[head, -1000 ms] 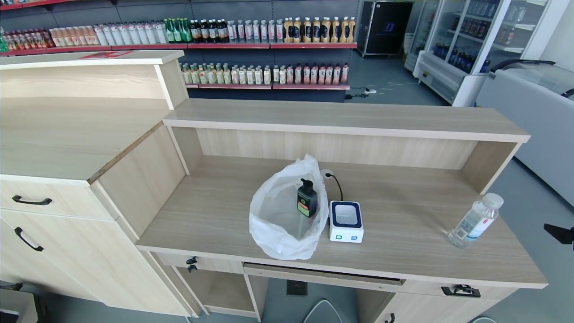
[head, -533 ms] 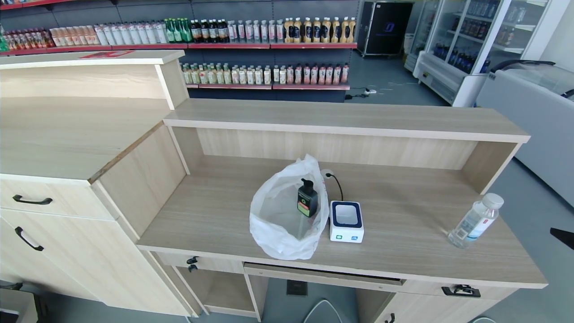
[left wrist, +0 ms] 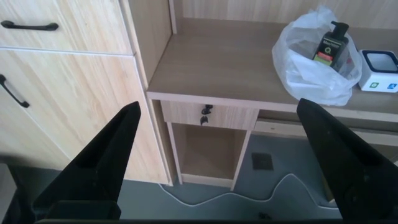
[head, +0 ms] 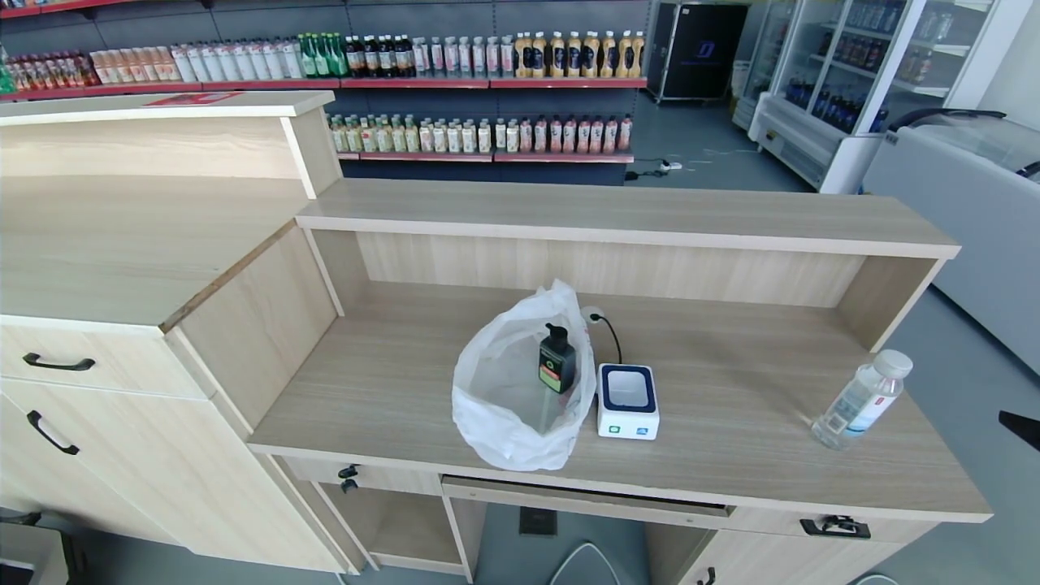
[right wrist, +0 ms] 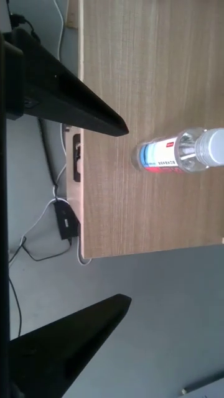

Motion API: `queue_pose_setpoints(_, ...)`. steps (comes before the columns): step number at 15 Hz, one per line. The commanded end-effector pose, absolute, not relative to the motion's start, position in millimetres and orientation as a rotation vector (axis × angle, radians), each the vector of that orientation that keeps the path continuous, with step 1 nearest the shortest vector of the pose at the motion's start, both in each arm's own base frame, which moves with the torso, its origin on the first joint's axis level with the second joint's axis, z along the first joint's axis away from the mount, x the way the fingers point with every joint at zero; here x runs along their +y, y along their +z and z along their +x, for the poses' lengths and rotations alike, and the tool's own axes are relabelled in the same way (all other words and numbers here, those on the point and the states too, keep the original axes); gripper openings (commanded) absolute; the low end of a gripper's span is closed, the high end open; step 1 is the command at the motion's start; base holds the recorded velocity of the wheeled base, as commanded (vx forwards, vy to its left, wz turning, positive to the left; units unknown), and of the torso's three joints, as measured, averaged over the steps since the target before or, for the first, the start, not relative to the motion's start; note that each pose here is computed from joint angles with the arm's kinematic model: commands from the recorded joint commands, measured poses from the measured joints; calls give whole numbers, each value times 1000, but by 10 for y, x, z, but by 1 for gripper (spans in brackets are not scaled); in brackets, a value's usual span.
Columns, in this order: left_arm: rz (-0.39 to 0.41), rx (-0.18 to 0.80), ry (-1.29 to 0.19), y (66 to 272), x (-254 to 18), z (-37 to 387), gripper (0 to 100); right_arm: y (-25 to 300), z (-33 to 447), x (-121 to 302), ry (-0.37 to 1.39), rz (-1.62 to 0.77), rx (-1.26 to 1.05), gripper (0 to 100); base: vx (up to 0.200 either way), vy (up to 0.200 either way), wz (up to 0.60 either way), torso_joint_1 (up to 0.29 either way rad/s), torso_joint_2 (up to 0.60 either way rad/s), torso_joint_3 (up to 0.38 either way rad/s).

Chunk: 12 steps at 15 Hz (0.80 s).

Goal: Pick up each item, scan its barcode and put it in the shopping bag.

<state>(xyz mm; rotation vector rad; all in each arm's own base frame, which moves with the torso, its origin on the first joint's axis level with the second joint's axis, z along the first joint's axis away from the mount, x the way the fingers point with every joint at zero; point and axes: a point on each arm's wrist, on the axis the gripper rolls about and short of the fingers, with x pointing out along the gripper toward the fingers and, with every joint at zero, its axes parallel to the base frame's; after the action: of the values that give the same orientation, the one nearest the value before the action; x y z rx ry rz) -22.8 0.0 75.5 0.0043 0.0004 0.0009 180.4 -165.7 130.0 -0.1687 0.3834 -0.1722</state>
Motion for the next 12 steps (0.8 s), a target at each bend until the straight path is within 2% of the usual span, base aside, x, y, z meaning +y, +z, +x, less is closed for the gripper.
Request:
queue_pose_setpoints(1,5,0,2,755,0,-228,100,1300,1811,-1654,-168,-171,381,100,0,0,0,0,0,0)
queue_pose_setpoints(4,6,0,2,755,0,-228,100,1279,1800,-1643,-168,-165,389,100,0,0,0,0,0,0)
queue_pose_setpoints(10,3,0,2,755,0,-228,100,1181,1884,-1739,-177,-160,375,100,-200,0,0,0,6,2)
queue_pose_setpoints(12,5,0,2,755,0,-228,100,1139,1993,-1861,-205,-150,306,100,0,0,0,0,0,0)
